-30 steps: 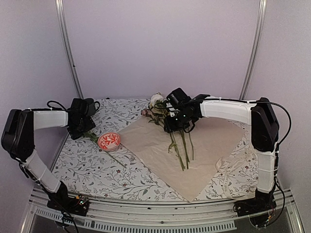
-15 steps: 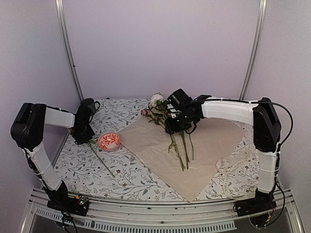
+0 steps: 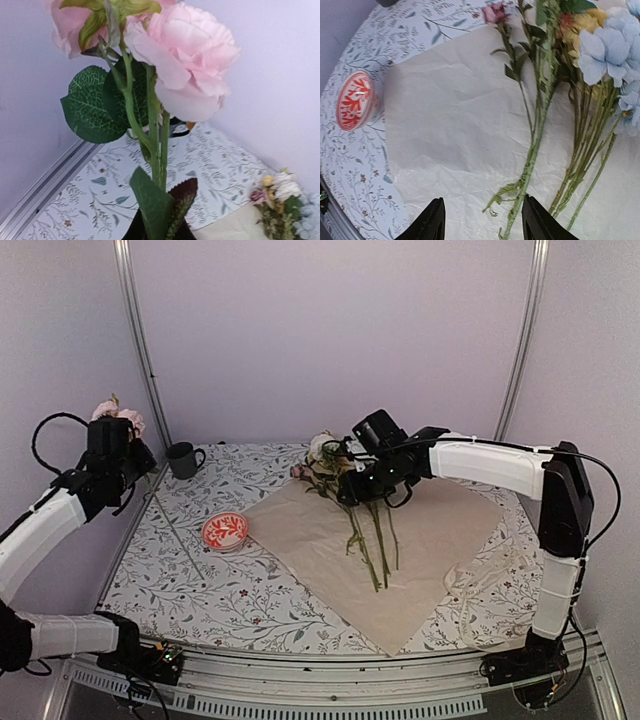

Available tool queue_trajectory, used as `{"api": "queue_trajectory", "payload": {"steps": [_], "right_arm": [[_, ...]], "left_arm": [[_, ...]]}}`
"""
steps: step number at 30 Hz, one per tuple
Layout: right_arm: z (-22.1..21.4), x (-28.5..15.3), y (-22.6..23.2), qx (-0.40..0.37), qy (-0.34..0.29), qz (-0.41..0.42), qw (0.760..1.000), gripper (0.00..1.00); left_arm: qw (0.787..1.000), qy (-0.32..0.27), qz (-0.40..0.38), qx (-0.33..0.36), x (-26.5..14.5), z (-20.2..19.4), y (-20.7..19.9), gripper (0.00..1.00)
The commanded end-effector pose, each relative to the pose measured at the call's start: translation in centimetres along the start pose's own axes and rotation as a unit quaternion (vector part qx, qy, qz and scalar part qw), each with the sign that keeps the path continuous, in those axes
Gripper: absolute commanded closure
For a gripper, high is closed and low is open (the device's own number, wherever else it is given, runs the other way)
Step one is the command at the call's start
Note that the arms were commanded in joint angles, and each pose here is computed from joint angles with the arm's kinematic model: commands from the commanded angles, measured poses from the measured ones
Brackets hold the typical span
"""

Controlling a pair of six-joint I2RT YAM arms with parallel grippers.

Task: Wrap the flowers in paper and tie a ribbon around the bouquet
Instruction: Pick up the fake flower from the corner of the board, then pass from the left arm to the right

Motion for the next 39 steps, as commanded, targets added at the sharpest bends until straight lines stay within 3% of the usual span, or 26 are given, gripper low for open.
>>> {"api": "queue_trajectory", "payload": {"steps": [1,6,10,13,16,18,20,23,24,25,26,29,30,31,32,35,36,39], "right_arm": [[2.2,-6.4,5.3,-0.066,-0.090,0.182,0.977,0.45],[1.3,-11.9,11.8,-0.155,-0.137,0.408,0.889,0.38],[0.8,-13.5,14.7,-0.177,-0.152,0.480,0.846,0.24],[0.9,-12.4,15.1,-0.156,-0.146,0.484,0.848,0.13],[0.9,-11.6,15.8,-0.146,-0.138,0.500,0.842,0.12],[0.7,-11.1,16.2,-0.147,-0.129,0.504,0.841,0.20],[0.7,-10.8,15.9,-0.142,-0.133,0.494,0.847,0.20],[0.4,-10.2,15.6,-0.141,-0.133,0.484,0.854,0.19],[0.3,-10.1,15.7,-0.143,-0.130,0.487,0.852,0.22],[0.3,-10.0,15.8,-0.146,-0.128,0.490,0.850,0.31],[0.3,-10.0,15.8,-0.147,-0.126,0.492,0.849,0.44],[0.3,-9.9,15.6,-0.142,-0.131,0.483,0.854,0.93],[0.3,-9.9,15.4,-0.138,-0.133,0.478,0.857,1.00],[0.3,-9.9,15.0,-0.132,-0.135,0.472,0.861,1.00],[0.4,-10.0,14.5,-0.124,-0.139,0.464,0.866,1.00],[0.9,-9.1,11.8,-0.066,-0.134,0.407,0.901,1.00],[0.7,-8.0,10.4,-0.039,-0.112,0.366,0.923,1.00],[0.6,-4.7,5.7,0.022,-0.070,0.225,0.972,1.00]], "left_arm": [[0.968,-0.086,-0.228,-0.053,-5.2,1.9,-5.2,0.94],[0.901,-0.118,-0.416,-0.050,-10.8,2.0,-12.6,0.94],[0.838,-0.125,-0.526,-0.070,-13.4,1.2,-16.3,0.94],[0.814,-0.124,-0.562,-0.073,-14.4,0.5,-18.1,0.93],[0.786,-0.115,-0.603,-0.076,-15.3,-0.2,-19.7,0.93],[0.769,-0.115,-0.625,-0.068,-15.9,-0.4,-20.5,0.93],[0.770,-0.106,-0.626,-0.063,-15.9,-0.6,-20.7,0.92],[0.739,-0.109,-0.663,-0.060,-16.8,-0.7,-20.9,0.91],[0.731,-0.102,-0.673,-0.056,-17.0,-0.9,-21.3,0.92],[0.726,-0.094,-0.679,-0.055,-17.1,-1.1,-21.5,0.92],[0.725,-0.087,-0.681,-0.059,-16.9,-1.4,-21.8,0.92],[0.723,-0.070,-0.684,-0.071,-16.6,-2.1,-22.0,0.92],[0.724,-0.068,-0.683,-0.072,-16.5,-2.2,-22.0,0.91],[0.730,-0.065,-0.677,-0.070,-16.3,-2.4,-22.0,0.89],[0.739,-0.061,-0.668,-0.067,-16.0,-2.6,-22.0,0.79],[0.796,-0.043,-0.603,-0.033,-14.1,-3.5,-21.9,0.19],[0.823,-0.029,-0.567,-0.016,-13.0,-4.2,-21.8,0.11],[0.891,0.011,-0.450,0.062,-9.8,-6.7,-20.9,0.07]]}}
Point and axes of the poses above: each gripper's point midway between its finger pads, its own x axis out along the fingers, its own y axis along the line the jaws close on, z = x × y, the point moved 7 cm from there along -x, back along the fingers, and after that the axes turned 8 degrees about x, right-handed, at the moved point
